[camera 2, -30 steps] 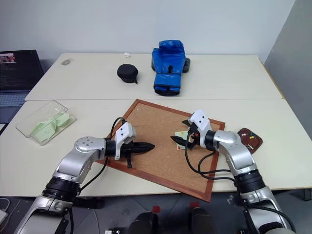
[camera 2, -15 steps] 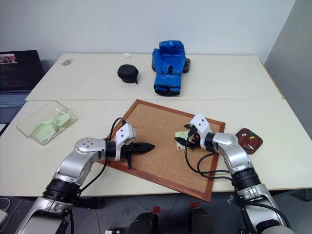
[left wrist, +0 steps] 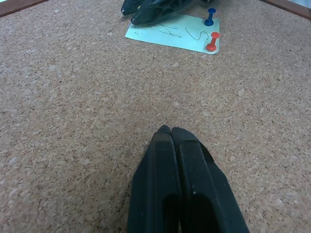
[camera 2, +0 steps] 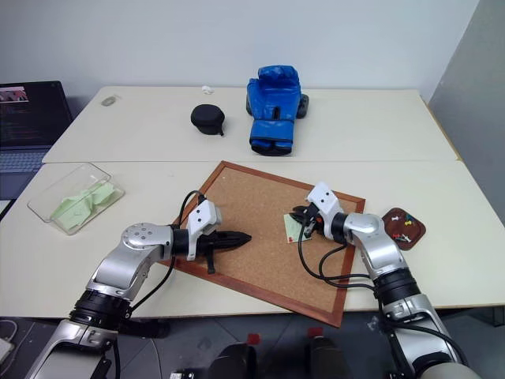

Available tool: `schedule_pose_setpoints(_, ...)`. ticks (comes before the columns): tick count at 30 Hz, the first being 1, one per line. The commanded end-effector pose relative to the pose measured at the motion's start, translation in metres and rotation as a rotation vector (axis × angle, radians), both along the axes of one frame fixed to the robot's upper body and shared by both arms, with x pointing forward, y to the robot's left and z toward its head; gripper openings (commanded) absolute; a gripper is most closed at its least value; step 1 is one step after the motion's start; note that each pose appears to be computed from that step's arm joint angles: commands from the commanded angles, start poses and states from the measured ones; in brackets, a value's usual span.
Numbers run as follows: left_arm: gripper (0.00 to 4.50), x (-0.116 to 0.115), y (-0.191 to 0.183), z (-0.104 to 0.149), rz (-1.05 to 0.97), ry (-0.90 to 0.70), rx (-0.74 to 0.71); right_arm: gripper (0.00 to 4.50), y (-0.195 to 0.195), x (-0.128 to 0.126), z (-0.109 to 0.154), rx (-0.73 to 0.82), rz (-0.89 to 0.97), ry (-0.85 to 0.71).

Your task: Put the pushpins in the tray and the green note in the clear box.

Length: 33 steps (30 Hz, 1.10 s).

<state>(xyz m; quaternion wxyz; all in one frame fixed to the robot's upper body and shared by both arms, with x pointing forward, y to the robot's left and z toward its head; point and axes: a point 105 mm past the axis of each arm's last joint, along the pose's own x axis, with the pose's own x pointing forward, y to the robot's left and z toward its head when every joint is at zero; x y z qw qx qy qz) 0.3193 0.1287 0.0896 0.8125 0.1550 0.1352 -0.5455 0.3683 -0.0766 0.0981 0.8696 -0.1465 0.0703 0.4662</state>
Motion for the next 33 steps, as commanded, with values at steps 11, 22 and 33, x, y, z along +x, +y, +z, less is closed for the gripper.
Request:
schedule_pose_setpoints(11, 0.00, -0.006, -0.007, -0.008, 0.002, 0.038, 0.007, 0.02, 0.004, -0.007, 0.032, 0.082, 0.096, -0.067)
schedule_pose_setpoints(22, 0.00, -0.003, -0.003, -0.007, 0.020, 0.042, 0.014, 0.02, 0.001, -0.014, 0.036, 0.089, 0.111, -0.090)
schedule_pose_setpoints(33, 0.00, -0.001, -0.002, -0.016, 0.044, 0.061, 0.063, 0.02, -0.001, -0.015, 0.043, 0.117, 0.109, -0.097)
